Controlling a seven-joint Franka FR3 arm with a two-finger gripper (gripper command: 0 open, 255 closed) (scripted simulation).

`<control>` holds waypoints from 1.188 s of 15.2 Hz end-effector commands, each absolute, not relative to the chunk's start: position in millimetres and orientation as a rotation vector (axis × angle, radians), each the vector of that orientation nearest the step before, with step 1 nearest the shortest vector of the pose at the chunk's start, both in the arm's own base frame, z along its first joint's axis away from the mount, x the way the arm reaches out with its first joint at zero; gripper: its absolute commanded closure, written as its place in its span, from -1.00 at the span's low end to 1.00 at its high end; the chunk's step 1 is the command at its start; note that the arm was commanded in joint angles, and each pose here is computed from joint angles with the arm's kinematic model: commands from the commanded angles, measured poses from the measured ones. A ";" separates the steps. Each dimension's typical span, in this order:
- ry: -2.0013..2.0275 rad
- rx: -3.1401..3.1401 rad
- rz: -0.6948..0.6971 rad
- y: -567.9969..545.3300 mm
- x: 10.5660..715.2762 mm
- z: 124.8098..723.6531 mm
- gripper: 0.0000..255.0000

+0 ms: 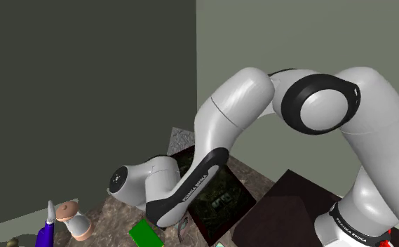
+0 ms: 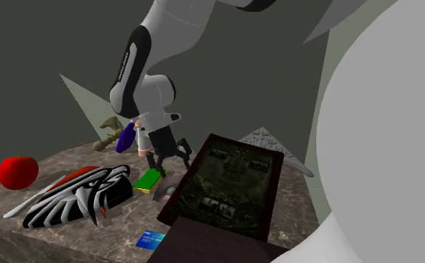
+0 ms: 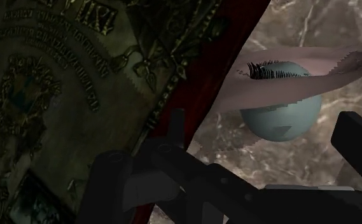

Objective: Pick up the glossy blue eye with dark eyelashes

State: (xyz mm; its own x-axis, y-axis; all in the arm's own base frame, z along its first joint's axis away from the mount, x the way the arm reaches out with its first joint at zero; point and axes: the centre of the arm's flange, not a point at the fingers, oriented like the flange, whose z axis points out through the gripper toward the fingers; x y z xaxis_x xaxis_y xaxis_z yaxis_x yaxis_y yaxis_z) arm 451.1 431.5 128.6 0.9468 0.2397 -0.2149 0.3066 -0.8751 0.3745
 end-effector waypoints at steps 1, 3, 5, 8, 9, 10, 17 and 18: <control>0.417 2.659 -0.233 445.0 453.1 102.0 -1.00; 0.418 2.659 -0.233 445.2 453.1 96.5 -1.00; 0.418 2.659 -0.233 445.2 453.1 85.9 -1.00; 0.418 2.659 -0.233 445.2 453.1 70.1 -1.00; 0.418 2.659 -0.233 445.2 453.1 61.8 -1.00; 0.418 2.659 -0.233 445.2 453.1 61.8 -1.00; 0.416 2.658 -0.231 441.1 463.7 58.4 1.00; 0.417 2.659 -0.230 439.0 466.6 61.1 1.00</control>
State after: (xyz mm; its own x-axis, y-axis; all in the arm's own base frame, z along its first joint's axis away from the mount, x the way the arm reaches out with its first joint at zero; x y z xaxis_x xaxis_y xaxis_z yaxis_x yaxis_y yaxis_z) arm 478.6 442.3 89.6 0.9497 0.2557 -0.1806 0.3086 -0.8614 0.4035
